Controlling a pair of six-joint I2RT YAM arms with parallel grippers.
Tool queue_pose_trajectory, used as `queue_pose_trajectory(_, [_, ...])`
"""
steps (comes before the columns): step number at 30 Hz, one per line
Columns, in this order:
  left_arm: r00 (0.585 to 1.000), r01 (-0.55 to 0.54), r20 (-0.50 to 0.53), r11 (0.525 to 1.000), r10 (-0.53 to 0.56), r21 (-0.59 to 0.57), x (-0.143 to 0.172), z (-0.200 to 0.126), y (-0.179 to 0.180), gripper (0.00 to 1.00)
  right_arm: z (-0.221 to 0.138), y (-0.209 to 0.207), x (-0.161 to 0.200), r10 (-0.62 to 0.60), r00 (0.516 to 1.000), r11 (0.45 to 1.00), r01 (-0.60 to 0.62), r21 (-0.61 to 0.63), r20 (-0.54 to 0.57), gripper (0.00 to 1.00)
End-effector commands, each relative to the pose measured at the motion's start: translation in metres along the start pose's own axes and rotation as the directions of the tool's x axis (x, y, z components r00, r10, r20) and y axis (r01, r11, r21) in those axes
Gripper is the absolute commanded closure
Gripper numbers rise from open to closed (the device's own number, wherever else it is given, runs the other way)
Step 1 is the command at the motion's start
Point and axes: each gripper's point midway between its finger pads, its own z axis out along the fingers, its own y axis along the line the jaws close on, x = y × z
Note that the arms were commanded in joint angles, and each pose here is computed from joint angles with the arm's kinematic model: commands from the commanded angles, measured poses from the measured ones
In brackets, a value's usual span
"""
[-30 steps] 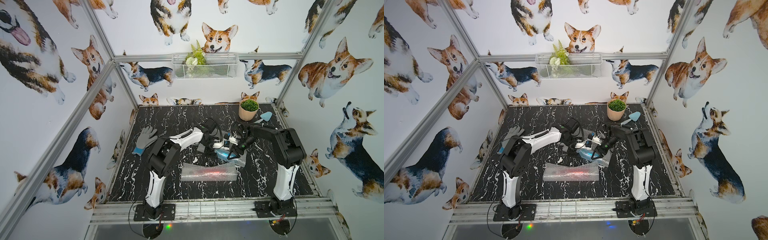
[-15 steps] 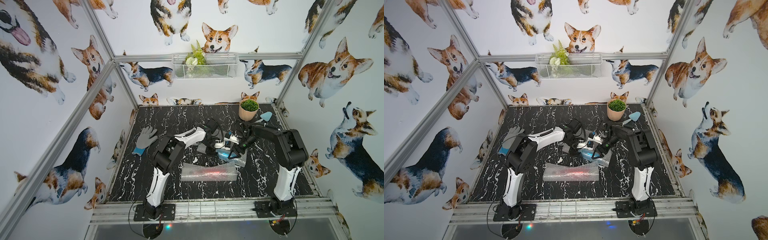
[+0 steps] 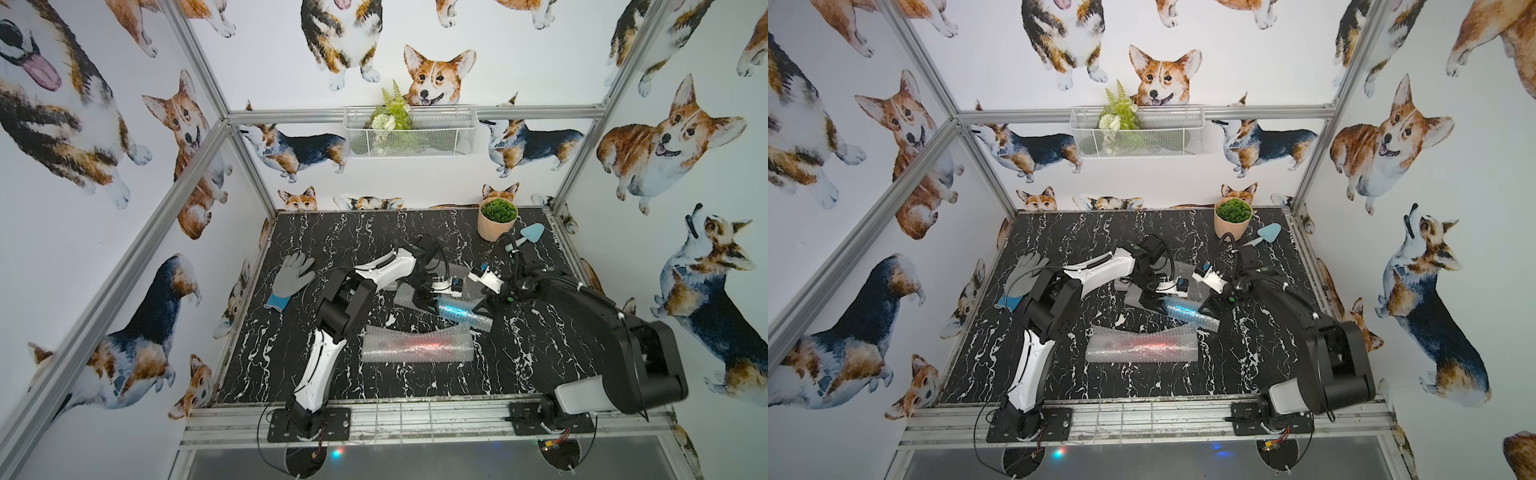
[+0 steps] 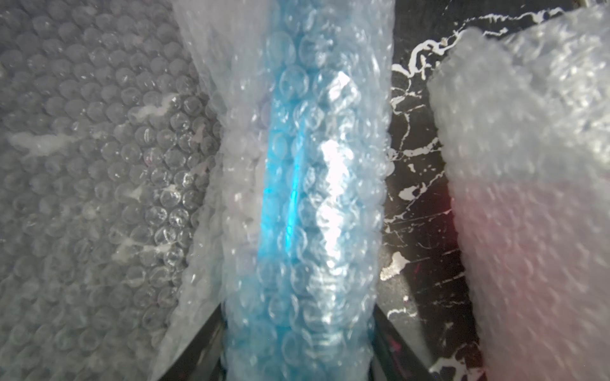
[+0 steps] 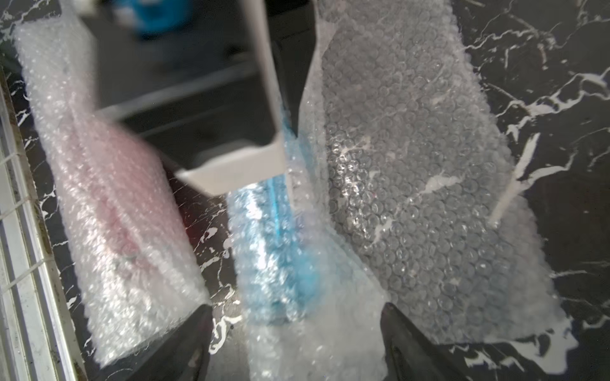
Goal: Wrap wine bottles in bubble wrap
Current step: Wrap the wine bottle in bubble wrap.
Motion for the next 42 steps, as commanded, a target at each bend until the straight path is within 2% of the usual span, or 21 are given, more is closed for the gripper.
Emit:
queue_pose_trajectory(1, [0.997,0.063,-0.053,0.994,-0.058,0.091,0.014,0.002,-0.017,0.48,-0.003,0.014,-0.004,-0.16,0.985,0.982,0.152,0.109,0.062,0.17])
queue_pose_trajectory(3, [0.996,0.077,-0.055,0.991,-0.072,0.106,0.014,0.001,-0.017,0.48,0.002,0.029,0.007,-0.218,0.975,0.971,0.213,0.108,0.035,0.17])
queue_pose_trajectory(5, [0.994,0.094,-0.057,0.988,-0.088,0.123,0.014,0.001,-0.018,0.48,0.004,0.041,0.009,-0.321,0.947,0.937,0.315,0.148,0.014,0.17])
queue_pose_trajectory(9, [0.993,0.114,-0.052,0.982,-0.107,0.151,0.012,0.001,-0.019,0.48,0.024,0.044,0.008,-0.517,0.853,0.821,0.518,0.242,-0.072,0.16])
queue_pose_trajectory(12, [0.992,0.12,-0.058,0.979,-0.112,0.163,0.014,0.003,-0.021,0.48,0.032,0.042,-0.011,-0.586,0.809,0.768,0.571,0.289,-0.044,0.15])
queue_pose_trajectory(15, [0.991,0.131,-0.056,0.976,-0.123,0.173,0.015,0.003,-0.021,0.48,0.048,0.033,-0.005,-0.617,0.776,0.733,0.627,0.265,-0.13,0.15])
queue_pose_trajectory(19, [0.99,0.137,-0.059,0.973,-0.128,0.184,0.015,0.002,-0.022,0.48,0.048,0.019,-0.022,-0.612,0.781,0.725,0.618,0.304,-0.125,0.14])
queue_pose_trajectory(23, [0.989,0.143,-0.064,0.971,-0.133,0.192,0.015,0.002,-0.022,0.48,0.049,0.01,-0.013,-0.616,0.765,0.715,0.643,0.275,-0.187,0.14])
queue_pose_trajectory(26, [0.989,0.143,-0.067,0.972,-0.132,0.189,0.015,0.001,-0.021,0.48,0.016,0.012,-0.017,-0.545,0.833,0.792,0.55,0.265,-0.097,0.14])
queue_pose_trajectory(31, [0.989,0.146,-0.047,0.97,-0.139,0.193,0.009,0.001,-0.017,0.49,-0.015,0.016,-0.002,-0.524,0.841,0.785,0.537,0.309,-0.133,0.14])
queue_pose_trajectory(35, [0.986,0.168,-0.054,0.966,-0.161,0.196,0.008,0.0,-0.017,0.49,-0.002,0.009,-0.006,-0.527,0.841,0.79,0.538,0.296,-0.123,0.16])
queue_pose_trajectory(38, [0.972,0.231,-0.074,0.961,-0.222,0.152,0.011,0.001,-0.01,0.49,0.015,0.005,-0.008,-0.536,0.835,0.787,0.546,0.287,-0.12,0.16])
queue_pose_trajectory(42, [0.957,0.29,-0.069,0.94,-0.282,0.18,0.004,0.0,-0.011,0.51,0.031,0.004,-0.006,-0.54,0.833,0.792,0.551,0.262,-0.119,0.16])
